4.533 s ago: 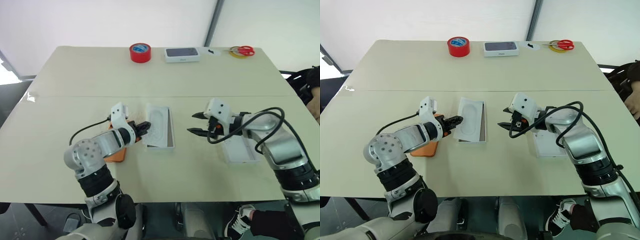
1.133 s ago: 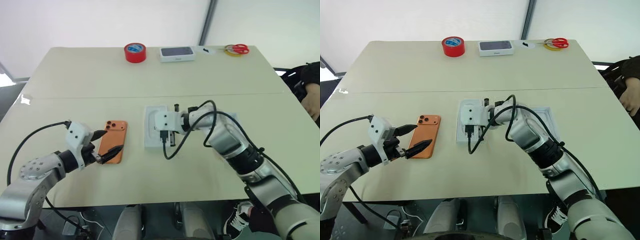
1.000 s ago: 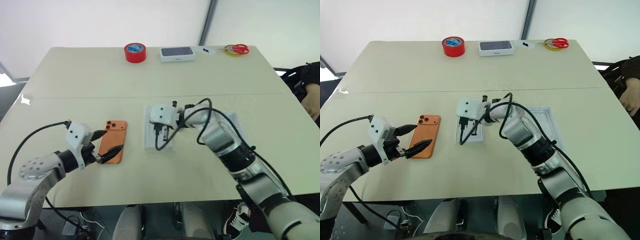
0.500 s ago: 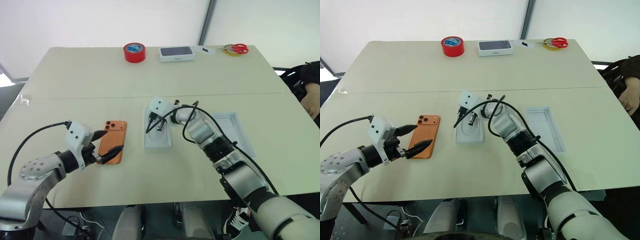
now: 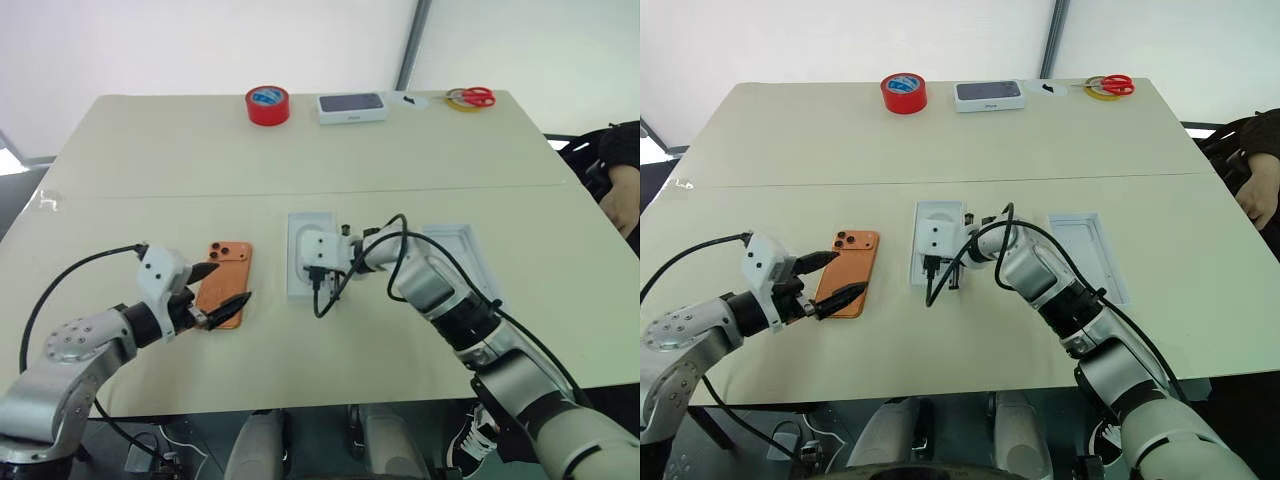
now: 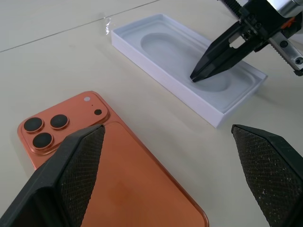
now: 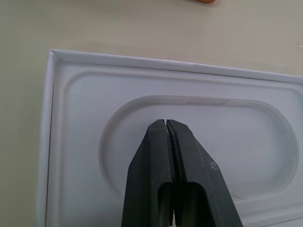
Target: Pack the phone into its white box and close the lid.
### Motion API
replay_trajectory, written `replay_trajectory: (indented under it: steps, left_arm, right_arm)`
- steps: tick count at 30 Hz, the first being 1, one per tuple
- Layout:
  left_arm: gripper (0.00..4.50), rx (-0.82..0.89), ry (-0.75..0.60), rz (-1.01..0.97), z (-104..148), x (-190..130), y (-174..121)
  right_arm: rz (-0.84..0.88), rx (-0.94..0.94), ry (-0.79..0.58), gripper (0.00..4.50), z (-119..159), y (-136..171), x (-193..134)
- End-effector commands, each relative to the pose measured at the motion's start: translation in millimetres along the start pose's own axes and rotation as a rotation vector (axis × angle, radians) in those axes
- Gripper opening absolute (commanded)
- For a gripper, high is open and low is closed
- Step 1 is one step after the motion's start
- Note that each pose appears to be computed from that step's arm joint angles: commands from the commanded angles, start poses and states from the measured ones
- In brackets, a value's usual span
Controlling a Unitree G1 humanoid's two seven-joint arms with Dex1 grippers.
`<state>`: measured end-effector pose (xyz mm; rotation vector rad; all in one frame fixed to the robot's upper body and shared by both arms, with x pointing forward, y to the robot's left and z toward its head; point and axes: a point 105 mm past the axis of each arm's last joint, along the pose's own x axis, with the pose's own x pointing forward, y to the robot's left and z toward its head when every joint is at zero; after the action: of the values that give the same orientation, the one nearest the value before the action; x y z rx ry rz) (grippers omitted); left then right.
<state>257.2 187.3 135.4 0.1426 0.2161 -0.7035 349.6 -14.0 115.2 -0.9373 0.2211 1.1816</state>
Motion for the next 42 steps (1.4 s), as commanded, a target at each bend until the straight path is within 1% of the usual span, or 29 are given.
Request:
replay_trajectory:
  steps: [1,4,6,8,11,12,14,16,18,20,23,25,29,36,39,42]
  left_arm:
    - [4.50,-0.002,-0.036,0.033,10,-2,6]
    - [4.50,-0.132,-0.040,0.143,10,-7,29]
    - [4.50,-0.203,-0.030,0.236,7,-12,46]
    - [4.50,-0.233,0.035,0.320,0,-16,57]
    - [4.50,-0.284,0.169,0.365,-16,-17,62]
    - [4.50,-0.294,0.185,0.366,-17,-17,62]
    - [4.50,-0.334,0.171,0.365,-15,-15,62]
    - [4.50,-0.381,0.198,0.350,-17,-14,59]
    - [4.50,-0.411,0.224,0.323,-19,-12,54]
    - [4.50,-0.447,0.236,0.301,-20,-11,50]
    - [4.50,-0.483,0.234,0.268,-19,-7,44]
    - [4.50,-0.493,0.257,0.254,-22,-5,40]
    - [4.50,-0.527,0.292,0.226,-28,-1,32]
    - [4.50,-0.542,0.324,0.163,-32,10,14]
    - [4.50,-0.543,0.319,0.117,-29,17,2]
    - [4.50,-0.558,0.298,0.096,-25,21,-2]
  right_arm:
    - [-0.153,-0.005,-0.080,0.06,24,-30,-14]
    - [-0.209,0.061,-0.141,0.06,39,-43,-23]
    - [-0.199,0.069,-0.168,0.06,47,-40,-24]
    - [-0.166,0.069,-0.197,0.06,58,-29,-20]
    - [-0.129,0.045,-0.187,0.06,65,-14,-7]
    - [-0.127,0.032,-0.178,0.06,66,-10,-3]
    - [-0.103,0.029,-0.183,0.06,73,-2,4]
    - [-0.065,0.026,-0.184,0.06,81,8,12]
    - [-0.022,-0.001,-0.152,0.06,83,19,21]
    - [0.003,-0.033,-0.106,0.06,81,25,26]
    - [0.033,-0.058,-0.089,0.06,80,31,32]
    - [0.056,-0.078,-0.071,0.06,80,35,35]
    - [0.066,-0.141,-0.034,0.06,77,41,45]
    - [0.066,-0.171,-0.022,0.06,77,45,54]
    - [0.062,-0.169,-0.028,0.06,78,45,55]
    - [0.055,-0.165,-0.028,0.06,76,45,54]
